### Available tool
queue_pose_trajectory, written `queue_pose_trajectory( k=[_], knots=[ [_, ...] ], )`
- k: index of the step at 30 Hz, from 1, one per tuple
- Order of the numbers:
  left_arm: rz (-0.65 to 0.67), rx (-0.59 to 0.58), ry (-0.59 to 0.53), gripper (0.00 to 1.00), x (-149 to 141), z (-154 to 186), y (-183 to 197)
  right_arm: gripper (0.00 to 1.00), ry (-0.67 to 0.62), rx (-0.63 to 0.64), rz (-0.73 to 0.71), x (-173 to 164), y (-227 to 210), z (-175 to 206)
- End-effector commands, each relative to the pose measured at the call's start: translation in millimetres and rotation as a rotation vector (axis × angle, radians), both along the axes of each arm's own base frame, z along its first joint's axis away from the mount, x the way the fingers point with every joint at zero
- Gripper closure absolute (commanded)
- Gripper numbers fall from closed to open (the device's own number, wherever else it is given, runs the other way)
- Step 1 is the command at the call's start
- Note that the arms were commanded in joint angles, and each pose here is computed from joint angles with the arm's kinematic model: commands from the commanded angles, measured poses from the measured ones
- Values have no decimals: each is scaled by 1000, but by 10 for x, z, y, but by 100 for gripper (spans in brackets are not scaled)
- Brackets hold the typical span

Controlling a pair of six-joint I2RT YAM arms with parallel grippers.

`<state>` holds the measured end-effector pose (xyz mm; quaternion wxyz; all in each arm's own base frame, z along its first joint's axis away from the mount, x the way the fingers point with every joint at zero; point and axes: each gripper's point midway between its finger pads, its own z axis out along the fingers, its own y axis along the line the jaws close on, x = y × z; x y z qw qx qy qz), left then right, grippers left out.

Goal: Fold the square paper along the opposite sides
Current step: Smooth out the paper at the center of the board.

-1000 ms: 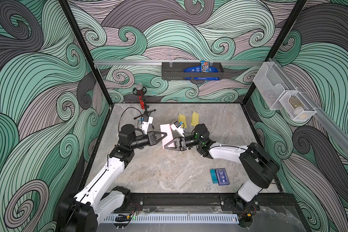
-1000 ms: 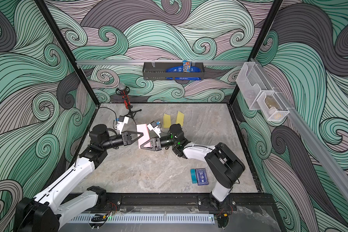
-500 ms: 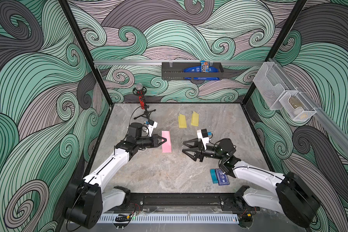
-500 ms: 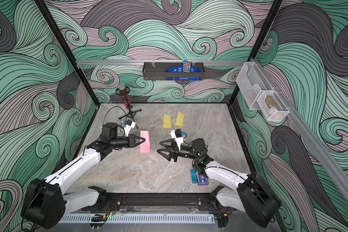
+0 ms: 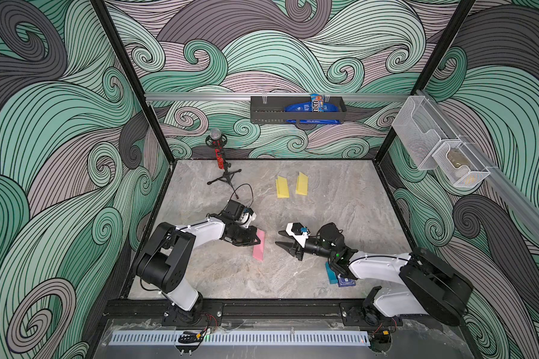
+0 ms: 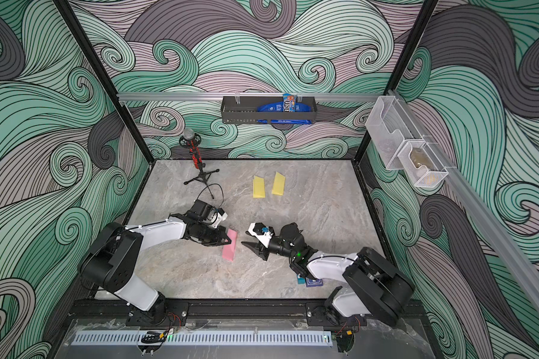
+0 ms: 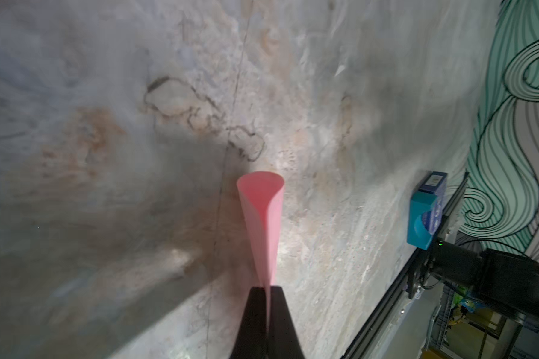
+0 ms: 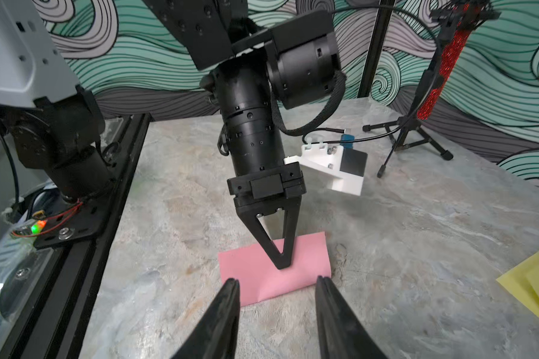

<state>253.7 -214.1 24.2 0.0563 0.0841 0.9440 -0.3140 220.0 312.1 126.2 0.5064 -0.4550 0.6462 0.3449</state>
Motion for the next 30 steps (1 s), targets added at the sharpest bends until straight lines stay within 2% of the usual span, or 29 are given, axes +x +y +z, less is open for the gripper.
queue_pose_trajectory(
  k=[1,6,13,22,30],
  knots=[
    [-28,98,-20,100,62,-94,58,64,-70,-34,4,87,111,-39],
    [-30,144,0,100,39,-212,114,75,-41,-99,13,105,319,-323],
    [-31,139,-3,100,41,-197,102,82,8,-155,10,87,597,-688],
    [-34,132,-4,100,39,-181,87,88,27,-242,-44,220,533,-1019],
    [-37,130,-11,100,37,-160,78,89,83,-284,-57,204,479,-1227]
  ],
)
